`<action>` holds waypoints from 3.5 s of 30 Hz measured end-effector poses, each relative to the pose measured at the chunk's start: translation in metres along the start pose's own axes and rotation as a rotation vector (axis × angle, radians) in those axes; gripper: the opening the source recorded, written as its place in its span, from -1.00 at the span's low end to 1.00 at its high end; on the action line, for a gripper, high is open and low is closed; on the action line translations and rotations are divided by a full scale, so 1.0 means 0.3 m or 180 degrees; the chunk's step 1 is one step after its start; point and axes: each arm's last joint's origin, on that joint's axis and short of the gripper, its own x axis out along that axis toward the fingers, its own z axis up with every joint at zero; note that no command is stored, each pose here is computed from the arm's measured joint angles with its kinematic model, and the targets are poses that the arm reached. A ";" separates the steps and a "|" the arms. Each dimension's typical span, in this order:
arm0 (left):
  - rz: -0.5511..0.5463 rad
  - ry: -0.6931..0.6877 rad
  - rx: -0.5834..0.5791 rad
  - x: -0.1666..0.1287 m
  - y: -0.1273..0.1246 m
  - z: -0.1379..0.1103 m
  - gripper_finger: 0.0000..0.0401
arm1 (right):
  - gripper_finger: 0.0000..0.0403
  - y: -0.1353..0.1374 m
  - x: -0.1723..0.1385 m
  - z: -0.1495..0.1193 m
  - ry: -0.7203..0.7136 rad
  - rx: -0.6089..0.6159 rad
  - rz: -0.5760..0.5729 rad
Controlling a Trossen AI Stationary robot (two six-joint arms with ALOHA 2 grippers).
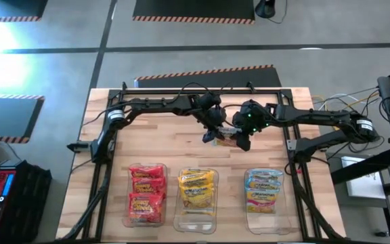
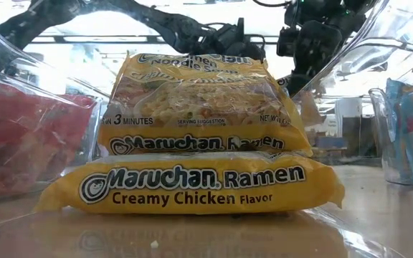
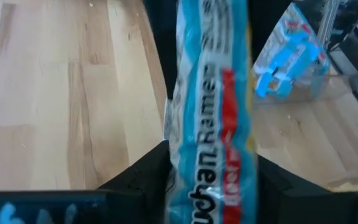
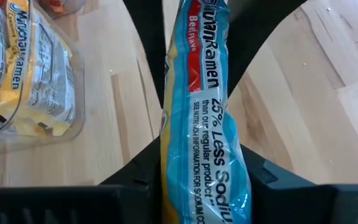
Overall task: Sort Maruchan noodles
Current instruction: Put the blue noodle pack into the right transparent bin
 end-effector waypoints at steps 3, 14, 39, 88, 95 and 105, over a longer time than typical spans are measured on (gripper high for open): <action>0.0002 -0.0026 0.0011 -0.007 -0.003 0.013 -0.23 | -0.44 0.000 0.000 -0.001 0.0006 0.0001 0.0000; 0.0124 0.0190 -0.0177 -0.118 0.075 0.023 -0.06 | -0.45 -0.003 -0.003 -0.037 0.0364 0.0067 -0.0048; 0.0255 0.0287 -0.0958 -0.265 0.086 0.019 -0.06 | -0.44 0.152 -0.171 -0.027 0.0469 0.0498 0.0768; 0.2048 -0.0873 -0.1822 -0.431 -0.517 0.245 -0.06 | -0.42 0.617 -0.211 -0.548 0.0163 -0.0309 0.1867; 0.2040 -0.0893 -0.1823 -0.440 -0.521 0.246 -0.06 | -0.42 0.592 -0.164 -0.592 0.0204 -0.0163 0.1855; 0.2063 -0.0817 -0.1727 -0.445 -0.523 0.242 -0.06 | -0.39 0.559 -0.126 -0.634 0.0468 0.0336 0.1665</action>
